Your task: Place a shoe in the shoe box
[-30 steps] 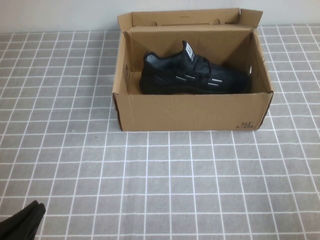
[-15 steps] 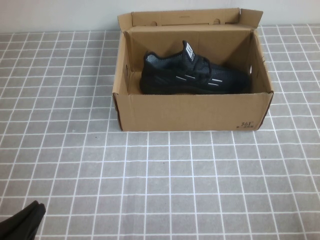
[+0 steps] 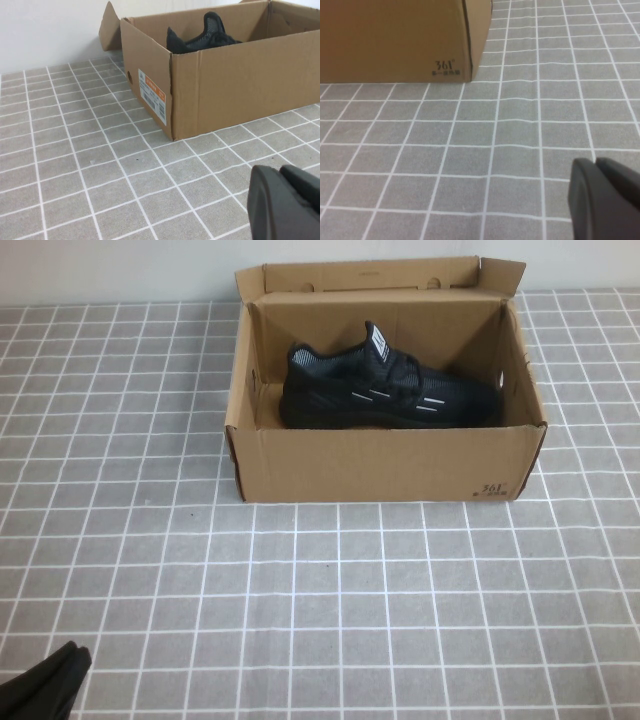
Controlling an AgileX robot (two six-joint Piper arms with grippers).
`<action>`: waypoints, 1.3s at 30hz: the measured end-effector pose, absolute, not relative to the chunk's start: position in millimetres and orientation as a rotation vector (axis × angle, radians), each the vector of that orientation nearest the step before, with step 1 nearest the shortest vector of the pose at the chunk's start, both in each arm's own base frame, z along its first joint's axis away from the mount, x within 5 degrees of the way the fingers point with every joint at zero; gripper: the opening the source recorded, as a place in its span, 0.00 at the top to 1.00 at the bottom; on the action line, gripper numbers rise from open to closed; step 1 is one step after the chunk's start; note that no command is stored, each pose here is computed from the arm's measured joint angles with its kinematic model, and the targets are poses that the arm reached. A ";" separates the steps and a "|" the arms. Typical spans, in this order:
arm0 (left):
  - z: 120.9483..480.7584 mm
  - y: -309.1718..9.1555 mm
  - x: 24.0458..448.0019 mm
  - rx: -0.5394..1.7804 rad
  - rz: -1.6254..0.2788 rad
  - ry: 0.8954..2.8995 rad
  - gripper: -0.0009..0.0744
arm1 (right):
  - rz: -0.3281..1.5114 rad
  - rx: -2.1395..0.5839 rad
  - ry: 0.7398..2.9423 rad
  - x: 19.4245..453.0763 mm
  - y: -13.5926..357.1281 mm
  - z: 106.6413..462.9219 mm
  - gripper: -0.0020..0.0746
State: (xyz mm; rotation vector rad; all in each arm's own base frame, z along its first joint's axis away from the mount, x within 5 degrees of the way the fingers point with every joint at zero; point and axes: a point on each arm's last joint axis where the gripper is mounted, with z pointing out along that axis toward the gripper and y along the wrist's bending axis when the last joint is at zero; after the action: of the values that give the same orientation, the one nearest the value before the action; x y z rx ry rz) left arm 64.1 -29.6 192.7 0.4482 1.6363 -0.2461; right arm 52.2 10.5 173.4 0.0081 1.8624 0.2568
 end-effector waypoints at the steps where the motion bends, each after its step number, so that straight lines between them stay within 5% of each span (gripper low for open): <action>1: 192.7 -29.6 64.1 0.448 -0.246 1.636 0.99 | 0.257 0.008 1.862 52.2 10.5 173.4 1.00; 14: 193.3 -28.8 64.5 0.455 -0.221 1.627 0.99 | 0.259 0.009 1.864 52.2 10.6 173.3 0.99; 25: 194.3 -10.9 56.6 0.171 -0.117 1.615 0.99 | 0.260 0.010 1.864 52.2 10.7 173.3 0.99; 39: 170.5 -8.2 51.6 0.149 -0.080 1.879 0.99 | 0.260 0.010 1.863 52.1 10.7 173.3 0.99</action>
State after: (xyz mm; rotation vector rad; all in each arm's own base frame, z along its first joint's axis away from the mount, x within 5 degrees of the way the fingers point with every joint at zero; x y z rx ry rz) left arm 51.6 -8.2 170.5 0.1487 1.8790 -0.0799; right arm 52.1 10.7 173.3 0.0101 1.8634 0.2602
